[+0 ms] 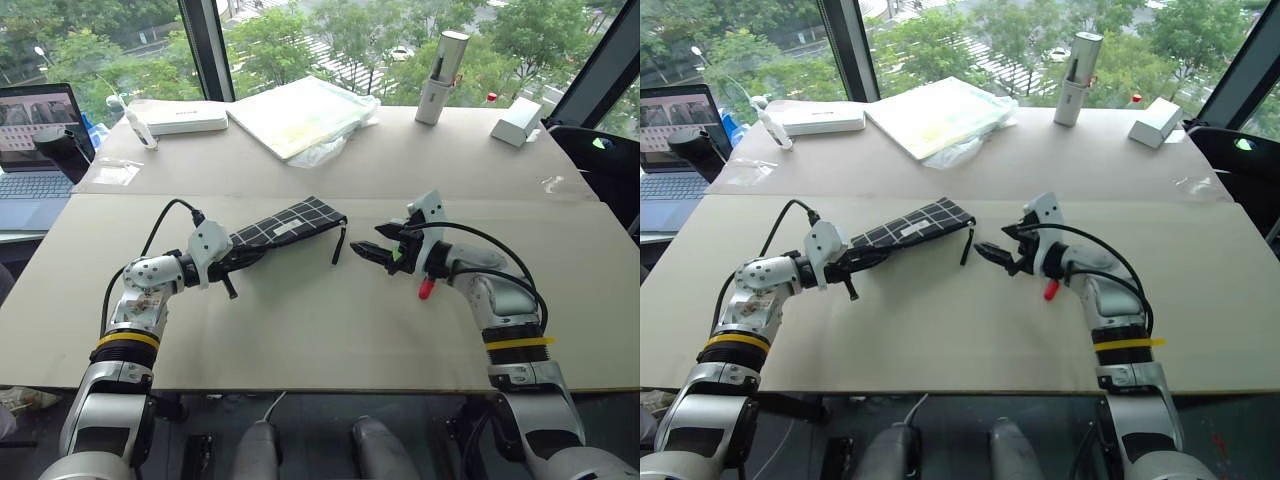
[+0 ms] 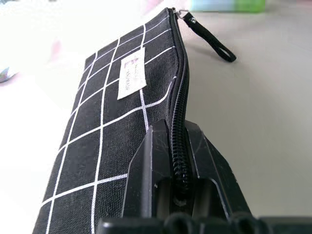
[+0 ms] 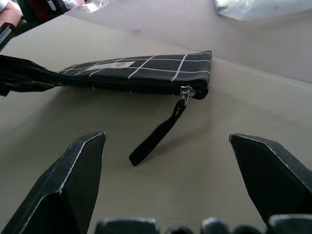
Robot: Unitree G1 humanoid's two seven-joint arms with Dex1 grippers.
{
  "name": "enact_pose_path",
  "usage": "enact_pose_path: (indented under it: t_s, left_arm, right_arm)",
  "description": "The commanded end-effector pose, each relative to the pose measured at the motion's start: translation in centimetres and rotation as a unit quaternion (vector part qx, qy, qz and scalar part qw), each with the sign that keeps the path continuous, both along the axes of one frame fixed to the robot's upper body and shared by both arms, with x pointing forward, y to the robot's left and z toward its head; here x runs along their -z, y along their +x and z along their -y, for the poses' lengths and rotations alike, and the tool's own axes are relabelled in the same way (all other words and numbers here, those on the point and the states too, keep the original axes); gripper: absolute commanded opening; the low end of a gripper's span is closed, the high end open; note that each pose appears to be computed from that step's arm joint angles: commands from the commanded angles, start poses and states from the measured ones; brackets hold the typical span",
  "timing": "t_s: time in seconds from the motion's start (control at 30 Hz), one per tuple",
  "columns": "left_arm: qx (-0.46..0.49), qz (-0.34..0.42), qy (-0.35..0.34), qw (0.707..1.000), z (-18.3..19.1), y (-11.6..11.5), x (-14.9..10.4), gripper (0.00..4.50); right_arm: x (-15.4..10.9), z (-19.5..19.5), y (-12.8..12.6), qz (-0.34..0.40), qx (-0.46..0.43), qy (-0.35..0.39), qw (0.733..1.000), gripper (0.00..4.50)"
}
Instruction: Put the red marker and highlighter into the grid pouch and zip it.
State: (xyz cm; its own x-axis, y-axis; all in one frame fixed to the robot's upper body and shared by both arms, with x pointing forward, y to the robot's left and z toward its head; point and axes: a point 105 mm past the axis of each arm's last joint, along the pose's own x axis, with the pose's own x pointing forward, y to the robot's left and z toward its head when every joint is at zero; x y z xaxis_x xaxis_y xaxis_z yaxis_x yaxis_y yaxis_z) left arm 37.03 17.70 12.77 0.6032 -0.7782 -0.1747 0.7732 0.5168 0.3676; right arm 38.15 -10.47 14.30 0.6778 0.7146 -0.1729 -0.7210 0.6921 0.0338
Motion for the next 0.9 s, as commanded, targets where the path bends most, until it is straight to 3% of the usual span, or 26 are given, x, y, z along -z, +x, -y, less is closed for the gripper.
enact_pose_path:
  t_s: [0.03, 0.17, 0.73, 0.9]
  left_arm:
    - [-0.011, 0.014, -0.003, 1.0, -0.6, -0.1, -1.3, 0.0]
    - [-0.008, 0.009, 0.012, 1.0, -0.6, -0.5, -0.8, 0.0]
    - [-0.009, 0.008, -0.011, 1.0, 0.7, -0.9, -0.9, 0.0]
    - [-0.012, 0.006, -0.013, 1.0, 0.8, -0.8, -0.7, 0.0]
  right_arm:
    - [-0.4, -0.5, 0.9, 0.007, 0.039, -0.009, 0.999, 4.49]
    - [-0.8, -1.2, 1.7, -0.001, 0.056, 0.01, 0.998, 4.49]
    - [1.8, -3.6, 3.9, -0.042, 0.08, 0.01, 0.996, 4.49]
    - [1.2, -4.2, 4.0, -0.025, 0.066, 0.011, 0.997, 3.2]
